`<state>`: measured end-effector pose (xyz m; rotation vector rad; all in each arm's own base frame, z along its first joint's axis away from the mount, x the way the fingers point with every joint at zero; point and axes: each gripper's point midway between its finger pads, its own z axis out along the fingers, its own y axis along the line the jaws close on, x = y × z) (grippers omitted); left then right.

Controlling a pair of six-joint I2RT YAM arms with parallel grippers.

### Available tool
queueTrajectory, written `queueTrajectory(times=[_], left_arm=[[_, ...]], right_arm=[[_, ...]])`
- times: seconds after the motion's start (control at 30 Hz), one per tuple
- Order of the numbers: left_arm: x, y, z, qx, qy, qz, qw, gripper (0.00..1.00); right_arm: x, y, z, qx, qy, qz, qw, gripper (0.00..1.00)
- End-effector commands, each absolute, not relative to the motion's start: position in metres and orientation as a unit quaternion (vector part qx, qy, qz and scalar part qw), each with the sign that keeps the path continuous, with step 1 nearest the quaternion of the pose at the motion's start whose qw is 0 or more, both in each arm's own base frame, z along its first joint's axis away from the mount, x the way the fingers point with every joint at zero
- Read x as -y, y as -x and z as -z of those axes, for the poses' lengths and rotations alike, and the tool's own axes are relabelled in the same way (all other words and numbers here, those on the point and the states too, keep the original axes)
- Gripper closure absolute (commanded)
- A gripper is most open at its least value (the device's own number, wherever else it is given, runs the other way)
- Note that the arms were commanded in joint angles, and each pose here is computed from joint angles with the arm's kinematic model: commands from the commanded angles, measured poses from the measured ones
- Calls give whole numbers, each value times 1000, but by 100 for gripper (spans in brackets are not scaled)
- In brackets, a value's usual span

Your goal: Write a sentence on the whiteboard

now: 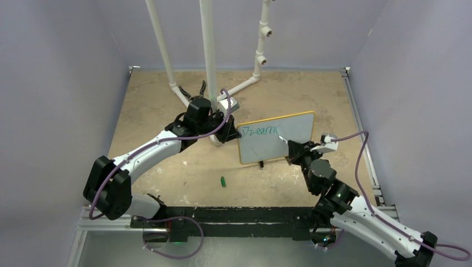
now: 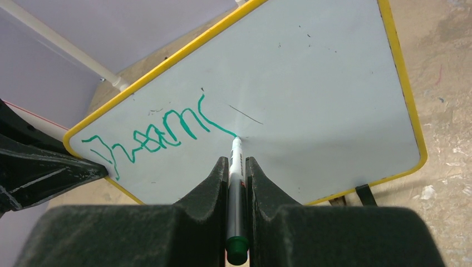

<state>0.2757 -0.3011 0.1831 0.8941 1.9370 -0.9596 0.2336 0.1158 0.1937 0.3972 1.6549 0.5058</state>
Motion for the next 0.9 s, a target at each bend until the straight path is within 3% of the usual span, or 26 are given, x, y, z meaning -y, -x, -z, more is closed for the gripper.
queueTrajectory(times=[0.0, 0.53, 0.87], left_arm=[[294, -287, -185, -759, -354, 356, 415, 100], [294, -287, -185, -759, -353, 356, 415, 100], [294, -287, -186, -758, -353, 356, 417, 100]], right_arm=[[-112, -236, -199, -722, -186, -211, 632, 100], [-119, -229, -223, -691, -161, -264, 653, 100], [-93, -234, -228, -685, -211, -207, 666, 100]])
